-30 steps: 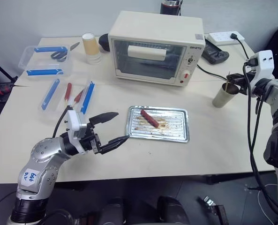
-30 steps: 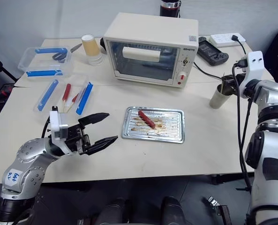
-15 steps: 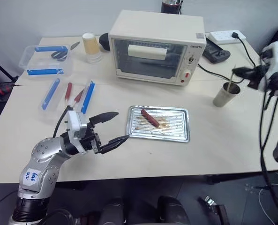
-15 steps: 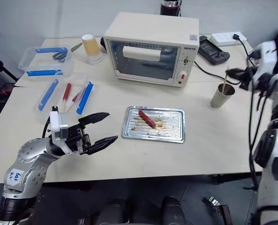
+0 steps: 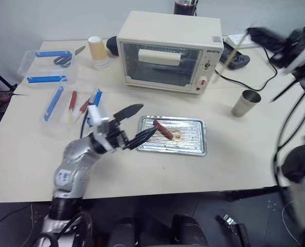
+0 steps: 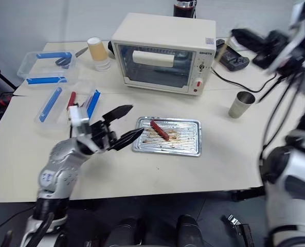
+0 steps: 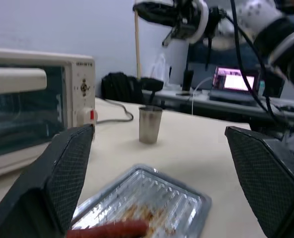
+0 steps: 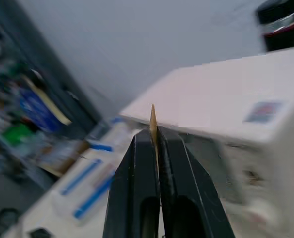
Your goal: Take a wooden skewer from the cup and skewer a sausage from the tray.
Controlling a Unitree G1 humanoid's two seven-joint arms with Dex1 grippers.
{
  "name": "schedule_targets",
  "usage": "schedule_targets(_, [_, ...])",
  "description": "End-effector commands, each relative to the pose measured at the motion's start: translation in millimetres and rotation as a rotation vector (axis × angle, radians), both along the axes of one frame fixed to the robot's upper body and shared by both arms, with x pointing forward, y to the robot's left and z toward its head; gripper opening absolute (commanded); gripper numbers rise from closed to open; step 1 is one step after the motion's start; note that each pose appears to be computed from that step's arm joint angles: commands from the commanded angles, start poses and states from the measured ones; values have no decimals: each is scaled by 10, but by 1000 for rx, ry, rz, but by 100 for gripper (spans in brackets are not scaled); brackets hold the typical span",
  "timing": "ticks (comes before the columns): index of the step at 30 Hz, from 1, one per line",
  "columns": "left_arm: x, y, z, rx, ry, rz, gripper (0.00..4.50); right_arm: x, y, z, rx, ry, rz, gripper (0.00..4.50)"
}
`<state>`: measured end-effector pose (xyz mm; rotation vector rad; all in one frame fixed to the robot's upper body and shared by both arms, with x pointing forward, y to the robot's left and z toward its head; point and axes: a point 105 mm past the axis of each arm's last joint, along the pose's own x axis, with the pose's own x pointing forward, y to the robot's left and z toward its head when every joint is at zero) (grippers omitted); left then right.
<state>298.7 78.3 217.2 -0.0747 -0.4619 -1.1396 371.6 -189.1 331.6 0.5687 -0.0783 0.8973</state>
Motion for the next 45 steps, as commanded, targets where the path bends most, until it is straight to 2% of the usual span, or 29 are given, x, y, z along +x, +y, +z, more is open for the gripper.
schedule_targets(1, [55, -114, 149, -39, -86, 29, 450, -171, 149, 26, 90, -23, -3, 4])
schedule_targets(7, [162, -209, 291, -87, -147, 74, 450, -289, 520, -202, 190, 58, 58, 4])
schedule_targets(13, [226, -250, 345, -122, -165, 110, 450, -331, 626, -183, 325, 91, 68, 4])
schedule_targets(23, [291, -391, 473, -189, -189, 126, 450, -428, 781, -220, 385, 147, 101, 4])
schedule_targets(26, [280, -444, 472, -194, -188, 116, 390, -461, 811, -227, 392, 161, 112, 0])
schedule_targets(38, [272, -493, 444, -199, -176, 113, 17, -577, 884, -182, 432, 188, 167, 0])
schedule_targets(45, [268, -502, 448, -205, -169, 112, 8, -664, 897, -202, 444, 226, 227, 0])
